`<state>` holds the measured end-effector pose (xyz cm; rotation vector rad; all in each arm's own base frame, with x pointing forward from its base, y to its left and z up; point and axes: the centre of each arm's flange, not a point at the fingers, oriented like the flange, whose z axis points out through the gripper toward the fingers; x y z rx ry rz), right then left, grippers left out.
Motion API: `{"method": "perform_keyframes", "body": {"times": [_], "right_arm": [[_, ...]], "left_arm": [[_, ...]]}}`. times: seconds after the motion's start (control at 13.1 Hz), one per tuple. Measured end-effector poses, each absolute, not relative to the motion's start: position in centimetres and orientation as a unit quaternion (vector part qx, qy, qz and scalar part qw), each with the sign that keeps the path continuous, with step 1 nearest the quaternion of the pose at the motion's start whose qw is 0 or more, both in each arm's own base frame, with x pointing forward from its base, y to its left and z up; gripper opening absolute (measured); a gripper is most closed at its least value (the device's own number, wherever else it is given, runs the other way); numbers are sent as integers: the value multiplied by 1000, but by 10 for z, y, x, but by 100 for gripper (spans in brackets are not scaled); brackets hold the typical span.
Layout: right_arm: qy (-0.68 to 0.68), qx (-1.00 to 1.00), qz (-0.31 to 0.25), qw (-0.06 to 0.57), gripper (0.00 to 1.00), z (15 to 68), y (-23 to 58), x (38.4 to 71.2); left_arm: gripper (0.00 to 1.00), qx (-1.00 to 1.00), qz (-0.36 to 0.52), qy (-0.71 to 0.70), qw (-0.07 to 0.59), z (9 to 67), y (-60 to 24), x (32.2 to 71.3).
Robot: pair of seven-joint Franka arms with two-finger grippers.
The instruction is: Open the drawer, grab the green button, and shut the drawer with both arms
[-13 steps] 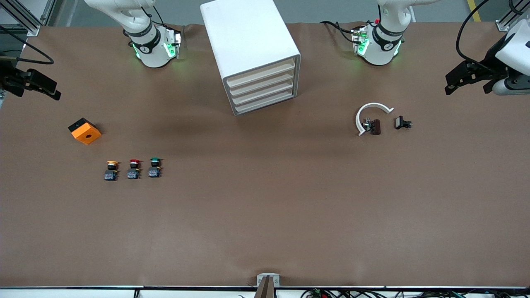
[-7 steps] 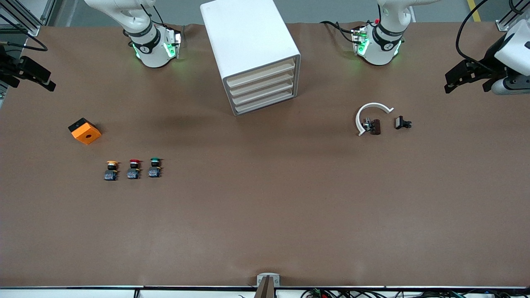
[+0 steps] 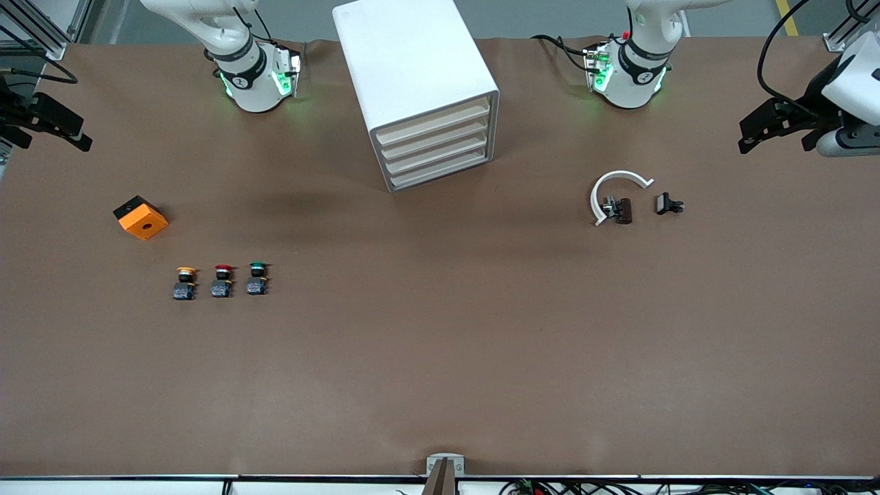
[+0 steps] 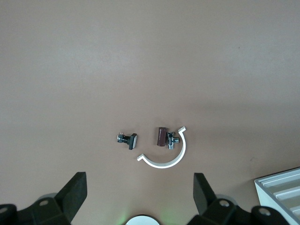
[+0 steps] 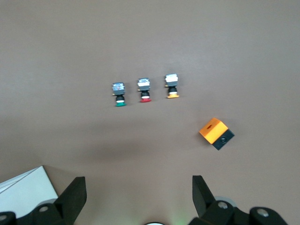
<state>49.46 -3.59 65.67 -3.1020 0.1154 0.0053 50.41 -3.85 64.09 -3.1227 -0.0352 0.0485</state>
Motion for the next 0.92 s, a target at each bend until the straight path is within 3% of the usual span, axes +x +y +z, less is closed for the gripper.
{"method": "perform_keyframes", "body": {"times": [0.92], "right_arm": [[7, -1000, -10, 22, 100, 659, -37, 497]], "left_arm": [[100, -1000, -8, -19, 7, 663, -31, 505]]}}
